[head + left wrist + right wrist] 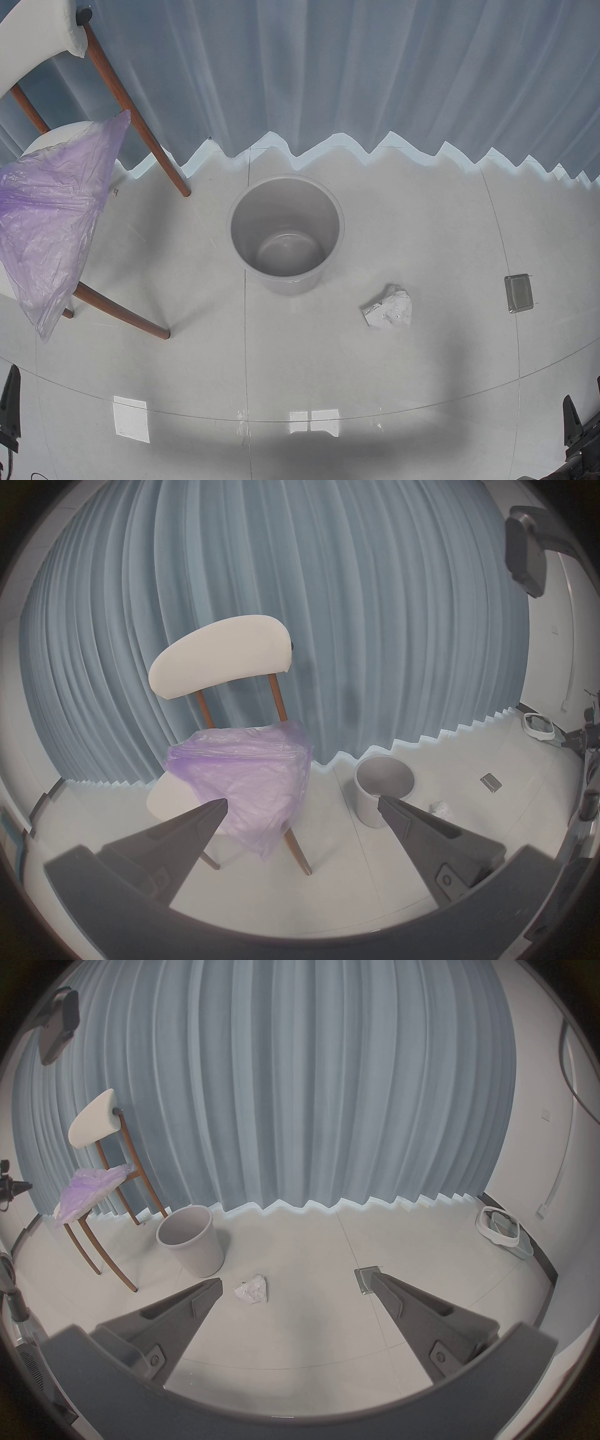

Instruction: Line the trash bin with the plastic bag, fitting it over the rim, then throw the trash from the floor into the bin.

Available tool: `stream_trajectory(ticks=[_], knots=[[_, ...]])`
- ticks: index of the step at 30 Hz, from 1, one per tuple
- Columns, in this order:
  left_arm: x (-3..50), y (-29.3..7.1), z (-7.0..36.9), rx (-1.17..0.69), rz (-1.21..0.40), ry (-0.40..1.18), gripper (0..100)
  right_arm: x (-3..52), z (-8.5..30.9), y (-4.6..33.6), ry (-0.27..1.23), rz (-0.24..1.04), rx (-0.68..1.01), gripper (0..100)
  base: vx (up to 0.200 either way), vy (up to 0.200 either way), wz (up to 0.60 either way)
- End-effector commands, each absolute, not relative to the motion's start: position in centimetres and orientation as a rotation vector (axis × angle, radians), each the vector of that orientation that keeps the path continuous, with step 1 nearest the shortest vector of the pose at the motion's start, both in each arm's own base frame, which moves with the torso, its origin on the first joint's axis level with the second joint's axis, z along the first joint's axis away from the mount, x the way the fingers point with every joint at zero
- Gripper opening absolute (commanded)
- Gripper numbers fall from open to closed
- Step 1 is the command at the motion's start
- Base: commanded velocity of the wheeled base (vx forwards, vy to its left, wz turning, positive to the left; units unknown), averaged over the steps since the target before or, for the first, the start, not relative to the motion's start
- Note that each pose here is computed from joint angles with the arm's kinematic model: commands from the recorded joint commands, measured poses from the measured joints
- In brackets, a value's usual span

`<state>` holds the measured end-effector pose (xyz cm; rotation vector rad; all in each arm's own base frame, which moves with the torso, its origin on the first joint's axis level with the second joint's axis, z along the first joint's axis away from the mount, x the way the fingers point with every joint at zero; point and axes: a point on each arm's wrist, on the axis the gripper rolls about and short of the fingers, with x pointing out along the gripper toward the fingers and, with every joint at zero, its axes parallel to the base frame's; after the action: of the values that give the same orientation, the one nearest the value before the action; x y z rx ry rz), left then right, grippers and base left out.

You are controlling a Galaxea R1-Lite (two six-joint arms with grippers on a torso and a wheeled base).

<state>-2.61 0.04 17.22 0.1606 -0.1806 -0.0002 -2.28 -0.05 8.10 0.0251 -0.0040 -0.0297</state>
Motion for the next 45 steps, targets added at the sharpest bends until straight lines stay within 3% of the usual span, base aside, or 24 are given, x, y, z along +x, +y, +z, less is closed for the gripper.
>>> stream_trajectory(ticks=[1, 21, 29, 45], knots=[[0.5, 0.0, 21.0, 0.16, -0.02, -0.082, 100, -2.3, 7.6, -0.1, -0.002, -0.029, 0.026, 100, 0.0, 0.0, 0.0], [9.4, -1.4, 25.8, 0.162, -0.282, -0.023, 100, -2.3, 7.6, -0.1, -0.002, -0.029, 0.031, 100, 0.0, 0.0, 0.0], [12.0, -3.8, 26.0, 0.222, -0.433, -0.016, 100, -2.3, 7.6, -0.1, -0.002, -0.029, 0.029, 100, 0.0, 0.0, 0.0], [13.1, -7.5, 26.9, 0.255, -0.403, 0.001, 100, -2.3, 7.6, 0.0, -0.002, -0.028, 0.029, 100, 0.0, 0.0, 0.0]])
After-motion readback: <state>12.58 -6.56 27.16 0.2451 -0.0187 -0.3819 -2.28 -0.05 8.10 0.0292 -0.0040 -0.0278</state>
